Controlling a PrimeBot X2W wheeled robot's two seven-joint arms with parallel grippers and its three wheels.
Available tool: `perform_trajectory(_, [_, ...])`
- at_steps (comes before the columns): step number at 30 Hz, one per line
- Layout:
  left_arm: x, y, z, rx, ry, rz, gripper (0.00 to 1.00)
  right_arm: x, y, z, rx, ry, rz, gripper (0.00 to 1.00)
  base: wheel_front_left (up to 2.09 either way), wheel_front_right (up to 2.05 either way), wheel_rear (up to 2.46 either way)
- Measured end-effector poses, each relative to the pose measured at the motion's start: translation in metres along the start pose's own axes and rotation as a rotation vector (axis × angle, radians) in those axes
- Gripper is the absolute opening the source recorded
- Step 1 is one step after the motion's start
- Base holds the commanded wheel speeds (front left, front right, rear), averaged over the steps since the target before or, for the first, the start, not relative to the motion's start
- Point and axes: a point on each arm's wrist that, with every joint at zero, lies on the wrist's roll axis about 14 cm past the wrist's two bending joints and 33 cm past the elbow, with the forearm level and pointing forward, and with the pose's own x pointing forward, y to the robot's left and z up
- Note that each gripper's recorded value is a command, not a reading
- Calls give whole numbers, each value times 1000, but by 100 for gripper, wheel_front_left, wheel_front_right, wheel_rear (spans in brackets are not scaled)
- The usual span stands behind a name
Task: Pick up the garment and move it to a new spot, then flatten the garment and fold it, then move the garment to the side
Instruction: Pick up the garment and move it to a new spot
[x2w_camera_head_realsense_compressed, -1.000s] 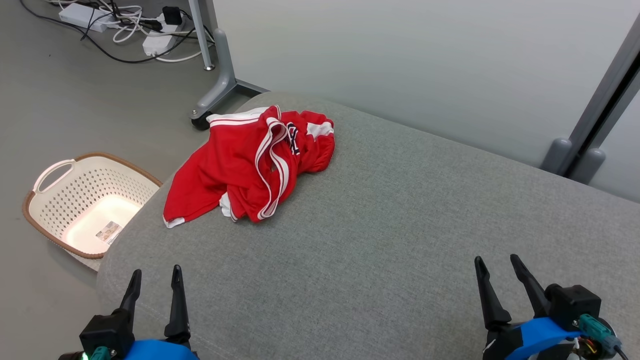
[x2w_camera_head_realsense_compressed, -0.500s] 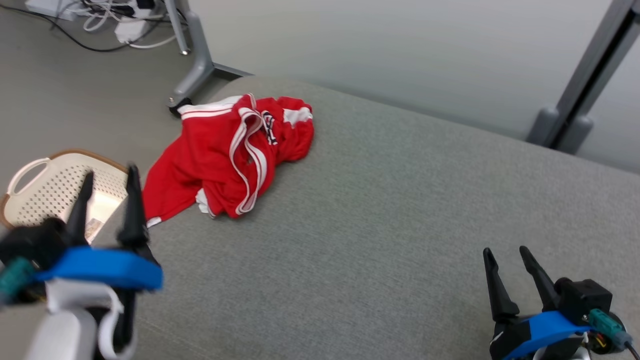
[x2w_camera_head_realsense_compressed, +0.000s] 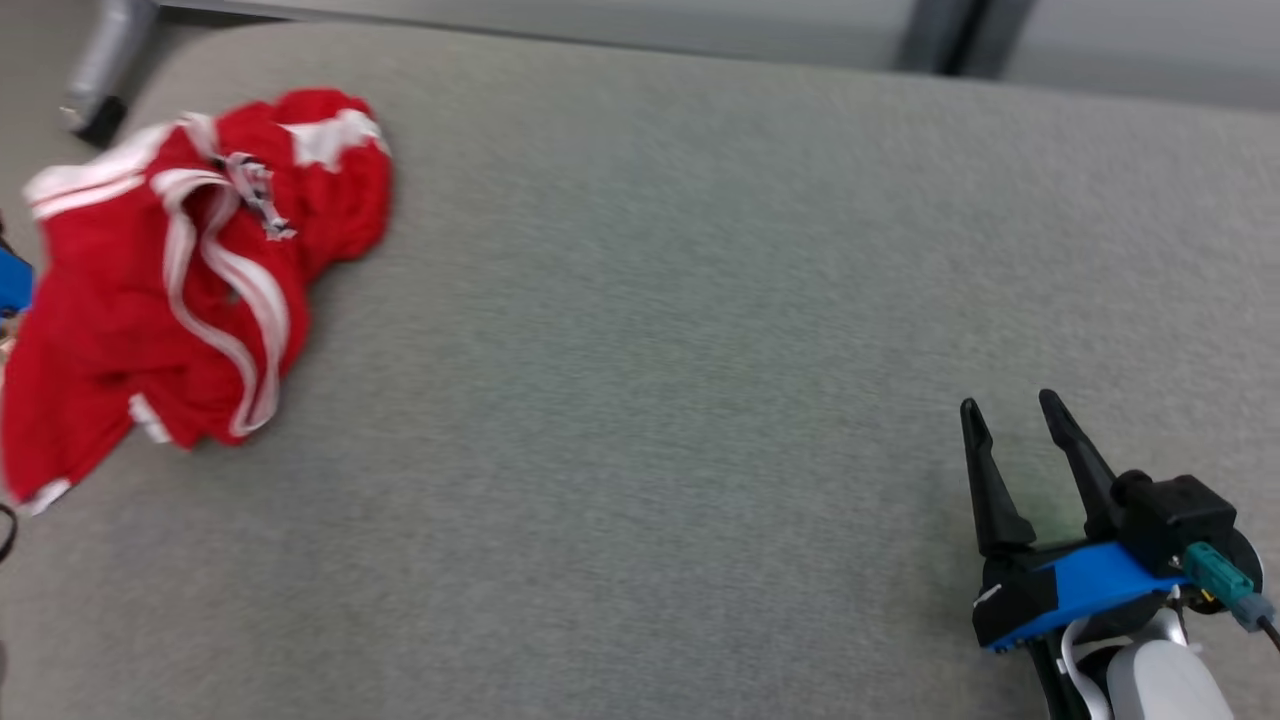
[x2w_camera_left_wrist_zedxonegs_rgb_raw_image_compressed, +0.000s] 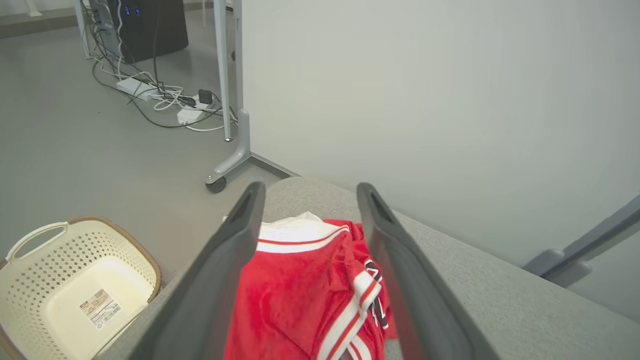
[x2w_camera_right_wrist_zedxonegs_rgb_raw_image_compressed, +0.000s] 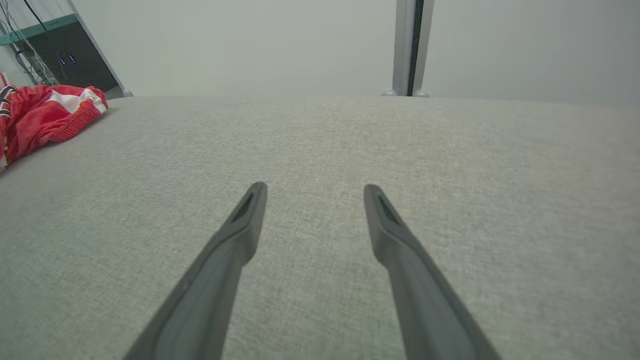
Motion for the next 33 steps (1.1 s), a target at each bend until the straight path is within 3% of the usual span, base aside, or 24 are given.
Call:
perform_trajectory(8, [64, -10, -84, -4, 314, 42, 100, -16, -60, -20, -5, 38, -163, 100, 0, 0, 0])
perform_trajectory(12, [74, -21, -116, -32, 436, 45, 100, -26, -77, -27, 0, 53, -214, 100, 0, 0, 0])
perform_trajectory(16, [58, -1, -155, 11, 632, 149, 100, -34, -85, -26, 7, 44, -244, 100, 0, 0, 0])
perform_trajectory(17, [53, 3, -159, 20, 662, 170, 78, -35, -86, -24, 7, 36, -248, 100, 0, 0, 0])
perform_trajectory(18, [51, 5, -158, 34, 671, 179, 25, -36, -86, -22, 8, 31, -248, 100, 0, 0, 0])
perform_trajectory(19, [50, 6, -153, 52, 663, 182, 6, -37, -86, -20, 11, 26, -249, 100, 0, 0, 0])
perform_trajectory(20, [49, 6, -145, 66, 647, 180, 0, -38, -85, -17, 14, 17, -248, 100, 0, 0, 0])
perform_trajectory(27, [34, -1, -66, 103, 442, 103, 0, -43, -71, 9, 24, -60, -220, 100, 0, 0, 0])
perform_trajectory(33, [13, -49, 46, 140, 149, -70, 0, -53, -58, 33, 33, -127, -197, 100, 0, 0, 0])
